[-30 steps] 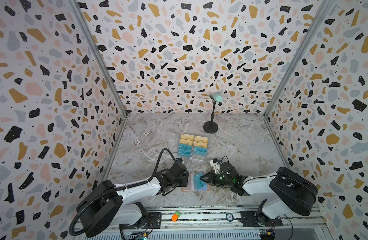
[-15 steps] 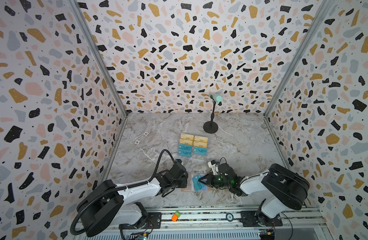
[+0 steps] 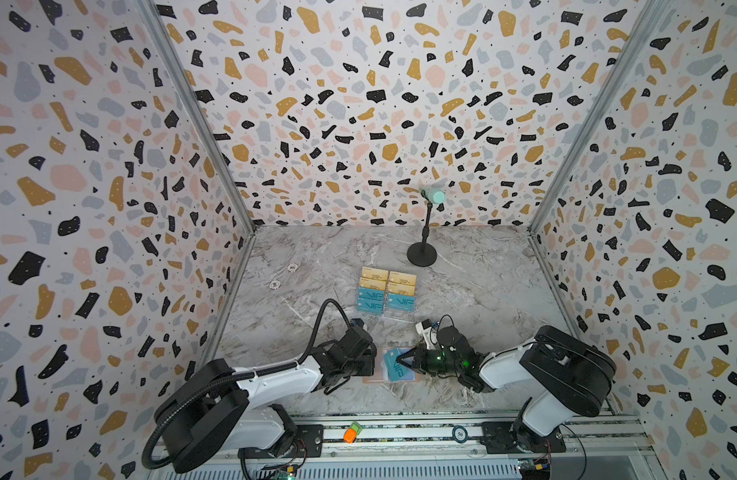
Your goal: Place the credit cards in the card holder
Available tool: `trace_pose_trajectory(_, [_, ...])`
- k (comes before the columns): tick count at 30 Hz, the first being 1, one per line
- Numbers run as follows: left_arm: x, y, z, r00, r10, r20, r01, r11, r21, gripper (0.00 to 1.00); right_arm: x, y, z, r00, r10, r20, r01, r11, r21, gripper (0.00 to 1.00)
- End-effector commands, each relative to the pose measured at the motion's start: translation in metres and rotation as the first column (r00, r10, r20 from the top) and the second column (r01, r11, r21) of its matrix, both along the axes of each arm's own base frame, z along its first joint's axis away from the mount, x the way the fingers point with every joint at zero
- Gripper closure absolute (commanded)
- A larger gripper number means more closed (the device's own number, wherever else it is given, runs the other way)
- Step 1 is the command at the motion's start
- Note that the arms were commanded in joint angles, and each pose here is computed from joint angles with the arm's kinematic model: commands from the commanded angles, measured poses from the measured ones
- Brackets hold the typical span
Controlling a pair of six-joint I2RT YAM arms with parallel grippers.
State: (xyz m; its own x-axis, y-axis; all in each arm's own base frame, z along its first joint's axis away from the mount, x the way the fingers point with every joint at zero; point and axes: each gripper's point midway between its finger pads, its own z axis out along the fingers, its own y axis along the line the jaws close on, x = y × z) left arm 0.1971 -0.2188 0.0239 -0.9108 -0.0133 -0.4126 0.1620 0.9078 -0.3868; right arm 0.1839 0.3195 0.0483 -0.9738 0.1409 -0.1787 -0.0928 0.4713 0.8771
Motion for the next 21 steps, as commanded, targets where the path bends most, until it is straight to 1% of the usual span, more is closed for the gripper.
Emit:
trace_pose_trajectory(1, [-0.002, 0.003, -0.003, 1.000, 0.007, 0.001, -0.007, 1.000, 0.003, 1.00, 0.001, 0.003, 0.003, 1.000, 0.001, 0.016, -0.001, 1.000, 0.019, 1.00])
trace_pose_trajectory(10, [-0.001, 0.002, -0.002, 1.000, 0.009, 0.003, -0.009, 1.000, -0.001, 0.99, 0.000, 0.004, -0.002, 1.000, 0.005, 0.011, -0.005, 1.000, 0.009, 1.00])
trace_pose_trajectory(17, [-0.002, 0.003, -0.002, 1.000, 0.012, 0.002, -0.012, 1.000, -0.001, 1.00, -0.012, 0.003, -0.006, 0.999, 0.033, 0.001, -0.033, 0.999, -0.006, 1.00])
trace_pose_trajectory(21, [-0.002, 0.003, -0.002, 1.000, 0.014, 0.003, -0.014, 1.000, -0.003, 1.00, -0.013, 0.005, -0.004, 0.999, 0.036, 0.012, -0.036, 0.999, 0.008, 1.00])
